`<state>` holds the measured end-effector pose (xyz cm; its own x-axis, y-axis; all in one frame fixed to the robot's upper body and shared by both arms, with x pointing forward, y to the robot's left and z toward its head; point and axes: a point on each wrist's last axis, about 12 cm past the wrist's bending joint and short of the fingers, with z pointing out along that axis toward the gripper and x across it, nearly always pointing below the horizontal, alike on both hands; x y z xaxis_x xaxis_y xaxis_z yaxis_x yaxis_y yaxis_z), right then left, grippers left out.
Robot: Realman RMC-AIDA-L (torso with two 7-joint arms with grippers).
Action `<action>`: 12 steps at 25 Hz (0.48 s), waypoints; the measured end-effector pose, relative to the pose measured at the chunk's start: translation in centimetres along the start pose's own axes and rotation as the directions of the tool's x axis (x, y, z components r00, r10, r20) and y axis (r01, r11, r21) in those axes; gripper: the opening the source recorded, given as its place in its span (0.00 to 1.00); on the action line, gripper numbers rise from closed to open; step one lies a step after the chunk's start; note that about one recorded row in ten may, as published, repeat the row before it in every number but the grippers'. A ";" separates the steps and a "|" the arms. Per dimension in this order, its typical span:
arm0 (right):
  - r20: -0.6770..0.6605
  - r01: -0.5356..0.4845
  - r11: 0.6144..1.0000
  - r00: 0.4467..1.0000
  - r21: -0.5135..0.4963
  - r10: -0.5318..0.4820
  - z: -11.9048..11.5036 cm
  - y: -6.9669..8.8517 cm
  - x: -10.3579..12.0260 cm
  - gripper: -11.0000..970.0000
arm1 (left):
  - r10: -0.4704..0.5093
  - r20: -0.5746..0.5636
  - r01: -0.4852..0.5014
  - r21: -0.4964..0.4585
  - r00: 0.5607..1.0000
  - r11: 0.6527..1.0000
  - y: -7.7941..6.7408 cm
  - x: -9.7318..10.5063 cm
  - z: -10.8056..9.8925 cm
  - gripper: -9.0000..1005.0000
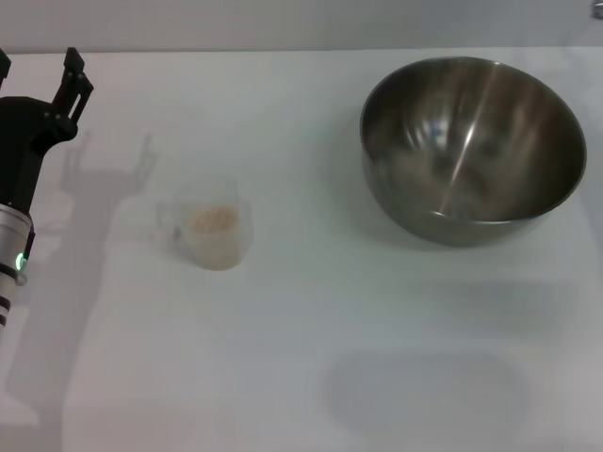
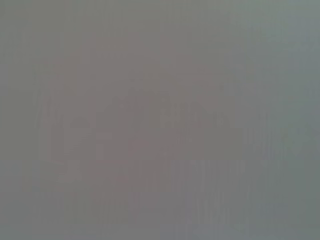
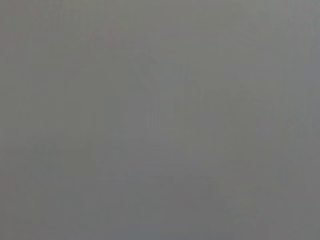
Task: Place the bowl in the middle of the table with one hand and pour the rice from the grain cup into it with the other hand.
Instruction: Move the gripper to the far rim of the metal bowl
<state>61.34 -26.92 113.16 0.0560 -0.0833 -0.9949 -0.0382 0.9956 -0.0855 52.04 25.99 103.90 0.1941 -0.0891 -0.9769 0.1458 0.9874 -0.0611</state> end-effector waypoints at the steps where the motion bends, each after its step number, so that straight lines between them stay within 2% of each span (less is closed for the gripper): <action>1: -0.105 -0.021 0.999 0.994 -0.045 0.016 0.3 0.6 -0.9 0.67 | 0.000 0.002 0.000 0.000 1.000 1.000 0.0 0.0 0.0 0.84; 2: -0.105 -0.021 0.999 0.994 -0.045 0.016 0.3 0.6 -0.9 0.67 | 0.000 0.003 0.000 0.000 1.000 1.000 0.0 0.0 0.0 0.84; 5: -0.251 -0.048 0.994 0.968 -0.100 0.022 0.5 1.0 -2.8 0.67 | -0.001 0.008 0.001 0.000 1.000 1.000 0.0 -0.1 0.1 0.84; 6: -0.352 -0.064 0.989 0.936 -0.133 0.014 0.3 1.0 -4.2 0.67 | -0.002 0.010 0.002 0.001 1.000 1.000 0.0 -0.1 0.1 0.84; 8: -0.398 -0.071 0.987 0.917 -0.145 0.008 0.1 0.9 -4.8 0.67 | -0.002 0.011 0.002 0.001 1.000 1.000 -0.1 -0.1 0.1 0.84; 10: -0.494 -0.086 0.982 0.869 -0.166 -0.007 -0.4 0.5 -6.0 0.67 | -0.002 0.012 0.002 0.000 1.000 1.000 0.0 -0.2 0.2 0.84; 11: -0.584 -0.107 0.981 0.811 -0.163 -0.009 -0.9 -0.4 -6.8 0.67 | -0.002 0.013 0.002 -0.003 1.000 1.000 0.0 -0.2 0.2 0.84; 12: -0.584 -0.107 0.981 0.811 -0.163 -0.009 -0.9 -0.4 -6.8 0.67 | -0.002 0.013 0.002 -0.003 1.000 1.000 0.0 -0.2 0.2 0.84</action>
<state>60.04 -26.81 119.96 -0.5373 -0.1016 -0.8372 -0.2062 0.9784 0.0136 52.19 26.02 104.13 0.2067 -0.0923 -0.9740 0.1429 0.9877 -0.0633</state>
